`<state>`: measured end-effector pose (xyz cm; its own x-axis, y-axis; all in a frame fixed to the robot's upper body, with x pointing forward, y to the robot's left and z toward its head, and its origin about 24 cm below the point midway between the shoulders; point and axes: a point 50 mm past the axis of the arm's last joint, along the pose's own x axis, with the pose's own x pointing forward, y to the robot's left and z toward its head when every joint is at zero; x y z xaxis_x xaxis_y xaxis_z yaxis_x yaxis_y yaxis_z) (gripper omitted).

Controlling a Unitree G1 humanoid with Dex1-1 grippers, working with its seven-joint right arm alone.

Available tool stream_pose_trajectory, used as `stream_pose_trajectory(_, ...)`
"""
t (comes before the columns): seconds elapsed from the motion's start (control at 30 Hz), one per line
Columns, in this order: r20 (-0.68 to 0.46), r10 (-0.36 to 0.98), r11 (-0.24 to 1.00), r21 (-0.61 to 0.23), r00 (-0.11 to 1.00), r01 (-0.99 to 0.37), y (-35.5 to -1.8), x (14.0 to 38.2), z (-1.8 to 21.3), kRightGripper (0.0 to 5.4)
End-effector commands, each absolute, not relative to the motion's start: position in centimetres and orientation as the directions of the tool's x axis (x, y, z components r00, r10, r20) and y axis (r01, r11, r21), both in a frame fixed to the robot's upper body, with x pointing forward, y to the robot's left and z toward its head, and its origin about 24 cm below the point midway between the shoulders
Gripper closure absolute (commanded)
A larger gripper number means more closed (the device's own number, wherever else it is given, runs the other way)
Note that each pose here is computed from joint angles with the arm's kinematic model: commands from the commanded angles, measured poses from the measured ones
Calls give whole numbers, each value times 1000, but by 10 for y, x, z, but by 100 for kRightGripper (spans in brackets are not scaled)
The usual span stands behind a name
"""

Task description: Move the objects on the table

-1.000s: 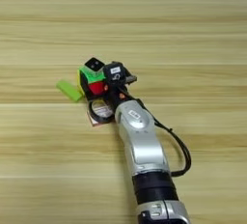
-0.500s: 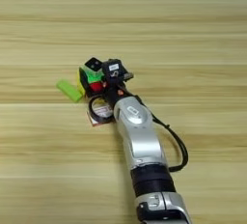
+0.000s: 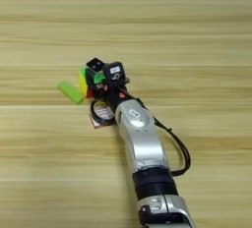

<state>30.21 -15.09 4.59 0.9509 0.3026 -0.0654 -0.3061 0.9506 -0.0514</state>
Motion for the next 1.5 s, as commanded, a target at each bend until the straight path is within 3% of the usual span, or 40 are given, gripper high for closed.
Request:
stream_pose_trajectory(0.03,82,324,944,-87,942,-317,-146,316,82,270)
stream_pose_trajectory(0.13,83,327,944,-86,941,-320,-145,315,82,292)
stream_pose_trajectory(0.63,94,314,948,-87,945,-306,-148,315,83,293)
stream_pose_trajectory(1.13,111,195,980,-73,975,-188,-180,315,85,293)
stream_pose_trajectory(1.5,63,80,995,-61,995,-76,-213,308,71,293)
